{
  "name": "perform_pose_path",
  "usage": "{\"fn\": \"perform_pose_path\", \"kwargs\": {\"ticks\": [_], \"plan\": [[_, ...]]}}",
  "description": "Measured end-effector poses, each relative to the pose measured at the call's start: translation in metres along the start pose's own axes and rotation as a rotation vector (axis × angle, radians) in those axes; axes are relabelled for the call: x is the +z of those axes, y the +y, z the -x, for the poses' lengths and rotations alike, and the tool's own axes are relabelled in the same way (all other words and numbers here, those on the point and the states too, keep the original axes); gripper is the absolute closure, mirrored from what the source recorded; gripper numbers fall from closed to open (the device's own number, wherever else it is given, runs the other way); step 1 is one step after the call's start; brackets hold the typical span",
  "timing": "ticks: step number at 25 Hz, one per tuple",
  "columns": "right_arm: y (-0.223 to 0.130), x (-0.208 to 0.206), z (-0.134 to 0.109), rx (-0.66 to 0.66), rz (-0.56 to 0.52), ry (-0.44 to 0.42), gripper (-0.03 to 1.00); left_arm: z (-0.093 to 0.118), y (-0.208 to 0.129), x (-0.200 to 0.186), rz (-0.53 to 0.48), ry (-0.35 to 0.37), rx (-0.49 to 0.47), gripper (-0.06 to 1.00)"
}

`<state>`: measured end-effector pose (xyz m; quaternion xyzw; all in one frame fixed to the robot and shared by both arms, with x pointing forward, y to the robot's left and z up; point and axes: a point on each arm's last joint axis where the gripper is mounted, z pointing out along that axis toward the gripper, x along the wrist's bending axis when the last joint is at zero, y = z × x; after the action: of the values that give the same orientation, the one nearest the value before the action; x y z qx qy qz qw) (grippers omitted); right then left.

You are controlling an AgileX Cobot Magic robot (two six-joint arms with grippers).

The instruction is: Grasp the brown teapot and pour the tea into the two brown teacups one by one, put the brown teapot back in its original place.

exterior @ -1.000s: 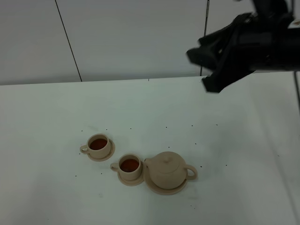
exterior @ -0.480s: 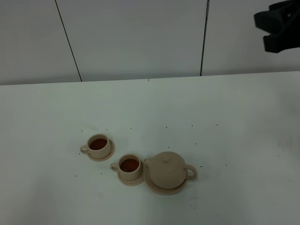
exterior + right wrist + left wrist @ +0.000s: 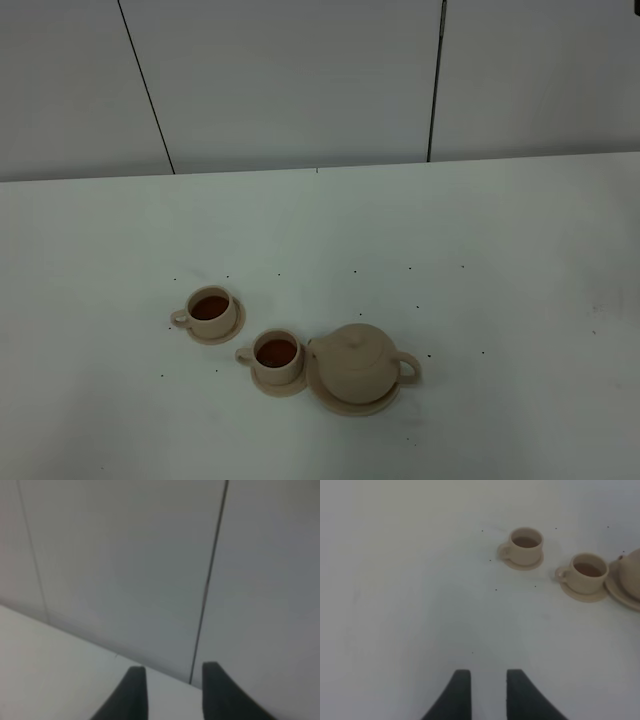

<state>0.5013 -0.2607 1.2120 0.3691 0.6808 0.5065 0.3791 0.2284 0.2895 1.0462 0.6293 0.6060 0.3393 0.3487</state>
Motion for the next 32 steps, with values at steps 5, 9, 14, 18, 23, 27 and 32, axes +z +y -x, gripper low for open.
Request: {"fn": "perform_pose_path", "kwargs": {"ticks": [5,9,14,18,23,27,32], "plan": [[-0.023,-0.016,-0.006,0.026,0.05,-0.044,0.71,0.0,0.0,0.0,0.0,0.0,0.0,0.7],[-0.049,-0.02,-0.014,0.063,0.063,-0.042,0.71,0.0,0.0,0.0,0.0,0.0,0.0,0.7],[-0.085,-0.022,-0.024,0.099,0.064,-0.041,0.71,0.0,0.0,0.0,0.0,0.0,0.0,0.7],[-0.109,-0.029,-0.033,0.101,0.068,-0.04,0.71,0.0,0.0,0.0,0.0,0.0,0.0,0.7],[-0.12,-0.036,-0.042,0.093,0.07,-0.008,0.71,0.0,0.0,0.0,0.0,0.0,0.0,0.7],[-0.117,-0.04,-0.044,0.1,0.092,0.003,0.71,0.0,0.0,0.0,0.0,0.0,0.0,0.7],[-0.126,-0.044,-0.048,0.1,0.079,0.006,0.71,0.0,0.0,0.0,0.0,0.0,0.0,0.7]]}}
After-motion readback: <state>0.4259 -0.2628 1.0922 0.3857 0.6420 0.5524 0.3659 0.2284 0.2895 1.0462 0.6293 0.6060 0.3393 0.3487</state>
